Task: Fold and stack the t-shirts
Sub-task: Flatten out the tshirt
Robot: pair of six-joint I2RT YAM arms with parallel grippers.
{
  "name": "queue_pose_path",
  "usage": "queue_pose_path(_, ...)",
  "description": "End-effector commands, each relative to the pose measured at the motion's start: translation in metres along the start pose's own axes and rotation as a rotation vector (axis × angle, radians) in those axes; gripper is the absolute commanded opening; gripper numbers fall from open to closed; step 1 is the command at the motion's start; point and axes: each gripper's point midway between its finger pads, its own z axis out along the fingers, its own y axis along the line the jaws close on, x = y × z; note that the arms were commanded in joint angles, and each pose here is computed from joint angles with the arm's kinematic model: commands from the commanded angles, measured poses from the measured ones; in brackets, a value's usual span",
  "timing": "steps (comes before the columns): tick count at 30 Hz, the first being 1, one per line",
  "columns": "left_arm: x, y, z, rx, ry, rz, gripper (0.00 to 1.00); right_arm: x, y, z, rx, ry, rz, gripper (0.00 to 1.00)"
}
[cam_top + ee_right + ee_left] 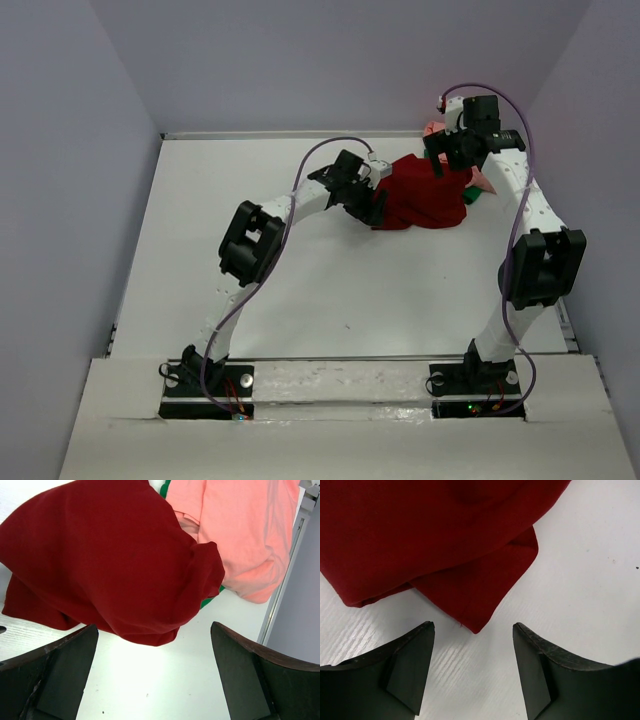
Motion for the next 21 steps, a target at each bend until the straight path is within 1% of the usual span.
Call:
queue_pose_path(1, -0.013, -0.007, -0.003, 0.027, -0.017, -0.016, 0.73, -0.016, -0.002, -0.012, 0.007, -0.069, 0.000, 1.00)
queue_pose_path(11, -0.004, -0.011, 0.009, 0.086, 0.008, -0.031, 0.71, -0.016, 0.000, -0.011, 0.000, -0.068, 0.001, 1.00)
queue_pose_path(13, -0.003, -0.013, 0.010, 0.091, 0.012, -0.058, 0.71, -0.016, 0.000, -0.011, -0.001, -0.069, 0.000, 1.00)
queue_pose_path(16, -0.003, -0.015, 0.011, 0.103, 0.014, -0.061, 0.71, -0.016, 0.000, -0.012, -0.003, -0.072, 0.001, 1.00)
queue_pose_path(19, -0.002, -0.018, 0.013, 0.112, 0.017, -0.060, 0.69, -0.015, 0.001, -0.010, -0.007, -0.066, 0.002, 1.00)
queue_pose_path(21, -0.002, -0.021, 0.015, 0.118, 0.020, -0.055, 0.65, -0.014, 0.001, -0.010, -0.009, -0.065, 0.002, 1.00)
